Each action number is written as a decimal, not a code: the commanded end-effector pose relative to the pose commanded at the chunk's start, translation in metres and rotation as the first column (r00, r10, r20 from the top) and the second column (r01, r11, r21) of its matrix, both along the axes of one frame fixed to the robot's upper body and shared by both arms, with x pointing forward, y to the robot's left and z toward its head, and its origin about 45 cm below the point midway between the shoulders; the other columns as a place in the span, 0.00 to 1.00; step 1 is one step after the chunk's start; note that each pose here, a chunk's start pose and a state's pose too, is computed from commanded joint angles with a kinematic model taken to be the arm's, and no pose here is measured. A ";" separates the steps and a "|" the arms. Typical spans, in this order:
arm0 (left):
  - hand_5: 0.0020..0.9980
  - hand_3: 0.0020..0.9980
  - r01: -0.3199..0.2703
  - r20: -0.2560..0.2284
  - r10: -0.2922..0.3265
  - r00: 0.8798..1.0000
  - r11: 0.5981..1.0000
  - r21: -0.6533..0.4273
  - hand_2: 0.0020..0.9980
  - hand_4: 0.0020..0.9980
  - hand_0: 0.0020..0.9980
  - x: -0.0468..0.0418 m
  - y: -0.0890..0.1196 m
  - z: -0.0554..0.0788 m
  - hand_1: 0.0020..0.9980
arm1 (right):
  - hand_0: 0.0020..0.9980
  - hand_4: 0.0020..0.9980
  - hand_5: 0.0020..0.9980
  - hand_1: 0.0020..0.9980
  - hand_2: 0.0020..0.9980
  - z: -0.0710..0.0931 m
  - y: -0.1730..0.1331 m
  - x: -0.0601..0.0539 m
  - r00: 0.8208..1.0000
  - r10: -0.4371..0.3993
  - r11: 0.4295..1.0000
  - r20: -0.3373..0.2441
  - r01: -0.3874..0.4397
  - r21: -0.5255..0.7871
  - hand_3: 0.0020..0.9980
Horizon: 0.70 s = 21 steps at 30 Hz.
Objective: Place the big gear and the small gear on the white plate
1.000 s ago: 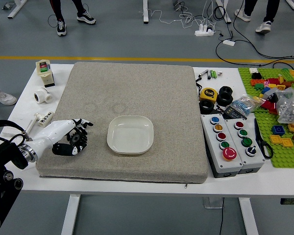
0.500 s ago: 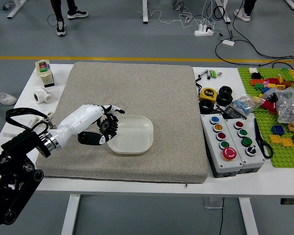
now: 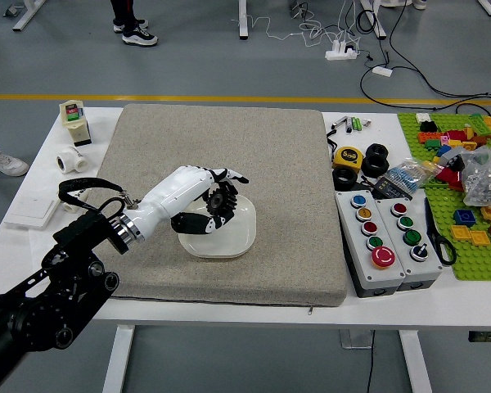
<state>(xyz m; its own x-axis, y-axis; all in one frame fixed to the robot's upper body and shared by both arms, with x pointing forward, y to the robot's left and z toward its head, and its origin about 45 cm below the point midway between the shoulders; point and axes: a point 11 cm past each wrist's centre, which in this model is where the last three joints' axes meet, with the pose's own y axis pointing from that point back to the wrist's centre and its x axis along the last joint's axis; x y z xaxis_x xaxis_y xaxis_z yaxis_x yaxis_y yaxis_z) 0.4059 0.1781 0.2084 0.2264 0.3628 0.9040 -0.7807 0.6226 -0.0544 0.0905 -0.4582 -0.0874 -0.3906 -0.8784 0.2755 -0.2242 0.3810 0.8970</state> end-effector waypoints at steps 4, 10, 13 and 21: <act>0.00 0.78 -0.044 -0.022 0.045 0.999 0.999 0.033 0.54 0.74 0.35 0.0106 0.002 -0.007 0.45 | 0.62 0.73 0.60 0.62 0.68 0.001 0.000 0.003 1.000 0.000 1.000 0.005 0.000 -0.001 0.47; 0.06 0.80 -0.057 -0.051 0.058 0.997 0.998 0.037 0.70 1.00 0.45 0.0125 -0.002 -0.010 0.59 | 0.62 0.73 0.60 0.62 0.68 0.001 -0.001 0.004 1.000 -0.003 1.000 0.008 0.003 -0.001 0.47; 0.10 0.81 -0.065 -0.063 0.068 0.996 0.997 0.042 0.74 1.00 0.50 0.0126 -0.002 -0.012 0.64 | 0.62 0.73 0.59 0.62 0.68 0.001 -0.001 0.004 1.000 -0.003 1.000 0.008 0.003 -0.002 0.47; 0.15 0.82 -0.103 -0.058 0.105 0.993 0.994 0.044 0.78 1.00 0.53 0.0130 0.005 -0.011 0.68 | 0.62 0.73 0.59 0.62 0.68 0.002 -0.001 0.005 1.000 -0.005 1.000 0.010 0.005 -0.002 0.47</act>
